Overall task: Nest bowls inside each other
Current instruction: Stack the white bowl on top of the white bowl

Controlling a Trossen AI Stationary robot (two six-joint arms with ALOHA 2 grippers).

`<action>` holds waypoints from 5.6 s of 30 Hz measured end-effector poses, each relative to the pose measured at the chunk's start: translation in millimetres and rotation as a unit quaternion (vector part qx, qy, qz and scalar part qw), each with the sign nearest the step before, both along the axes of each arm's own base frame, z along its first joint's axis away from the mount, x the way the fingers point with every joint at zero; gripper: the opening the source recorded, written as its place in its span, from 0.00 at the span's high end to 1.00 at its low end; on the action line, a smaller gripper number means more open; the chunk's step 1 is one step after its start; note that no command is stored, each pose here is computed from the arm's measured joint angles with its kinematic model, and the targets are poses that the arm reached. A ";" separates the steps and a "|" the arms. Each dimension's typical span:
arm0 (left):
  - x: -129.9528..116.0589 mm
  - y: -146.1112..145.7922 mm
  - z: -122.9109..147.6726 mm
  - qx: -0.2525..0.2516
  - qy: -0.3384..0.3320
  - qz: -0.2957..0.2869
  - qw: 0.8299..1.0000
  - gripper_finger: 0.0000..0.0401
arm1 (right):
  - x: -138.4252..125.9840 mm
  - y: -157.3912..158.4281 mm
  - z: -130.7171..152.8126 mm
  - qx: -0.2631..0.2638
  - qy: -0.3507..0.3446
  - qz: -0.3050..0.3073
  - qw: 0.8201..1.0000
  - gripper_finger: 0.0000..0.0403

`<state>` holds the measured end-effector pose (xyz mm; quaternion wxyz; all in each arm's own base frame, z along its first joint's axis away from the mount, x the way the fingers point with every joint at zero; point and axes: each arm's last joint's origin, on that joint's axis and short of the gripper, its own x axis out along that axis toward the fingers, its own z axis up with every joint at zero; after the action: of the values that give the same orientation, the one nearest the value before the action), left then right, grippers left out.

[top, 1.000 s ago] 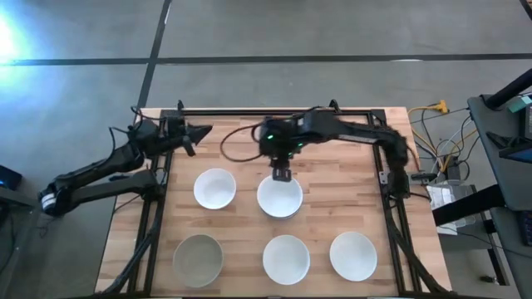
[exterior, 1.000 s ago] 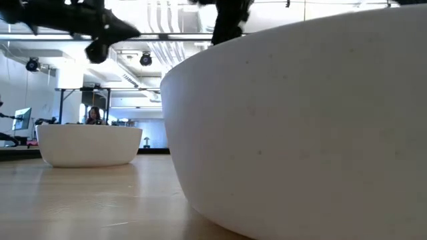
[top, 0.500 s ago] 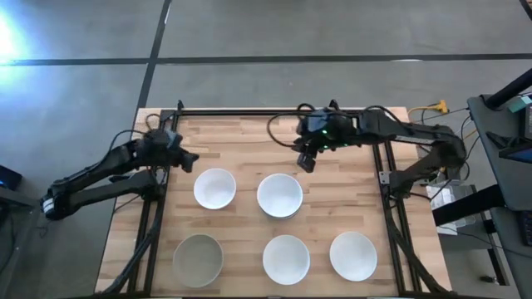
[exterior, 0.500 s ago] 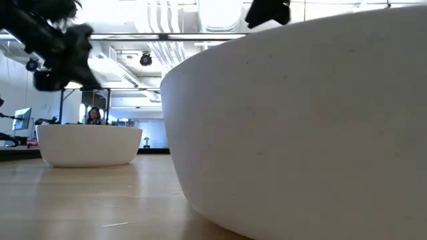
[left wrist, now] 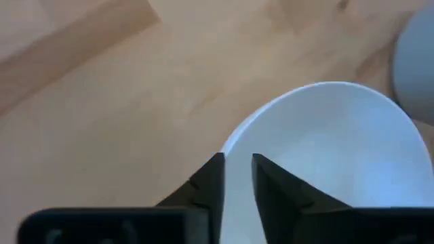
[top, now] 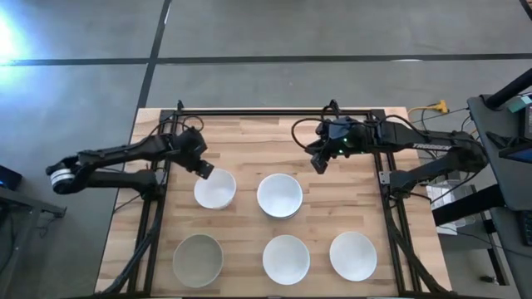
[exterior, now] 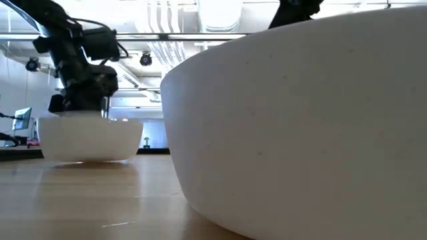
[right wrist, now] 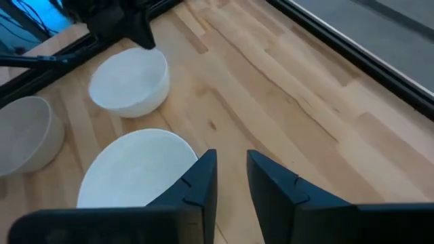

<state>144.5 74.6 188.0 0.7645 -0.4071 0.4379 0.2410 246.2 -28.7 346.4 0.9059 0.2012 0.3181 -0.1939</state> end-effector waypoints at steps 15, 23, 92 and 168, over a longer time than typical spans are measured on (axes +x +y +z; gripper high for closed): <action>6.8 -0.2 2.9 -0.051 -0.019 -0.035 0.998 0.61 | 0.3 -0.2 -3.3 -0.021 0.013 0.015 1.000 0.83; 10.8 -3.5 -7.5 -0.089 -0.005 -0.065 0.994 0.61 | 0.2 -0.9 -3.7 -0.042 0.019 0.020 0.999 0.83; 247.8 -29.0 82.2 -0.005 0.011 -0.305 0.952 1.00 | -121.0 5.8 42.5 -0.076 -0.054 -0.083 0.992 0.83; 107.6 -9.3 166.1 0.201 -0.068 -0.124 0.969 0.47 | 58.7 -4.1 -94.9 0.043 -0.205 0.032 0.977 0.83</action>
<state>252.2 65.3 354.1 0.8825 -0.2034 0.3744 0.1992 304.9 -32.7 251.5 0.9482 0.2649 0.1405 -0.1054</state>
